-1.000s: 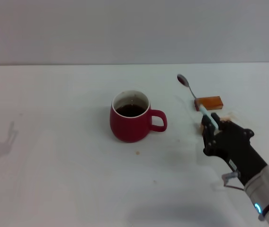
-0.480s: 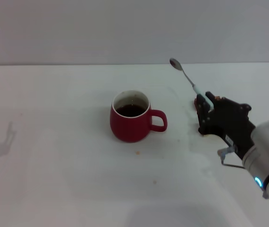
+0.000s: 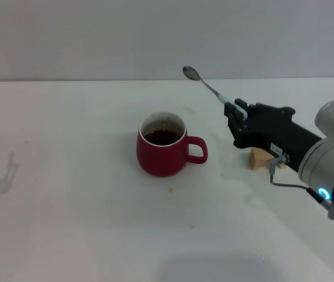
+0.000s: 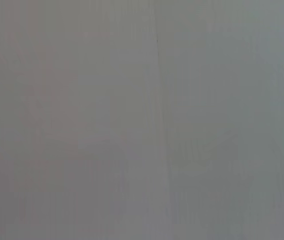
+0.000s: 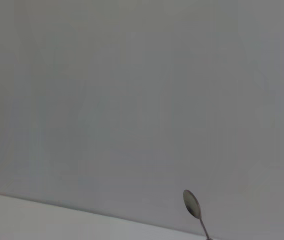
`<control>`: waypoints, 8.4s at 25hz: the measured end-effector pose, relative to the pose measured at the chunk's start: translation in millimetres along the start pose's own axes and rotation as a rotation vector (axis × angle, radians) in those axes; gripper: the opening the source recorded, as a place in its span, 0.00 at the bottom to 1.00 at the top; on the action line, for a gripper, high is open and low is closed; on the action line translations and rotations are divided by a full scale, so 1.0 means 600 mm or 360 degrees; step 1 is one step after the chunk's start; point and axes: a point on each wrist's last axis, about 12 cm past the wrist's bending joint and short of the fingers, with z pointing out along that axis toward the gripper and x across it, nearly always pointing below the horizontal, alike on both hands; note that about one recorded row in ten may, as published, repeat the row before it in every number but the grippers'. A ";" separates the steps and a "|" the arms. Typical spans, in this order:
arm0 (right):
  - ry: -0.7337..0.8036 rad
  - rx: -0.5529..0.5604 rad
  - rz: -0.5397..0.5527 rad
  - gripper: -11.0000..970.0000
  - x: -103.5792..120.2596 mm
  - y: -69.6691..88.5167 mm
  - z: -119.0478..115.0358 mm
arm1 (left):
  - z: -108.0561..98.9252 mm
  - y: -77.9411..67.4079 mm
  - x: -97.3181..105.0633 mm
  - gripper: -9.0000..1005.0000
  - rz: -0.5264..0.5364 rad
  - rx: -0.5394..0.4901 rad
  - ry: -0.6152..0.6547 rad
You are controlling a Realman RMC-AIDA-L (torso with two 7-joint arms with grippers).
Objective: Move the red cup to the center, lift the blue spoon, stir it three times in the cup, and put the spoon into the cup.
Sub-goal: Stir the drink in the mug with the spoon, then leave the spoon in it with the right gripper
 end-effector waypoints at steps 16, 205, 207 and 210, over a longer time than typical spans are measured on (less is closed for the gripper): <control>0.0235 -0.0176 -0.0237 0.14 -0.128 0.029 -0.001 | 0.000 -0.001 0.000 0.85 -0.0002 0.0000 0.0003; 0.1025 -0.0214 -0.0664 0.14 -0.152 0.049 0.141 | 0.001 -0.017 0.000 0.85 -0.0011 0.0074 -0.0001; 0.1034 -0.0210 -0.0664 0.14 -0.150 0.048 0.140 | 0.001 -0.017 0.000 0.85 -0.0011 0.0074 -0.0001; 0.1057 -0.0212 -0.0662 0.14 -0.147 0.047 0.135 | 0.002 -0.018 0.000 0.85 -0.0011 0.0078 0.0003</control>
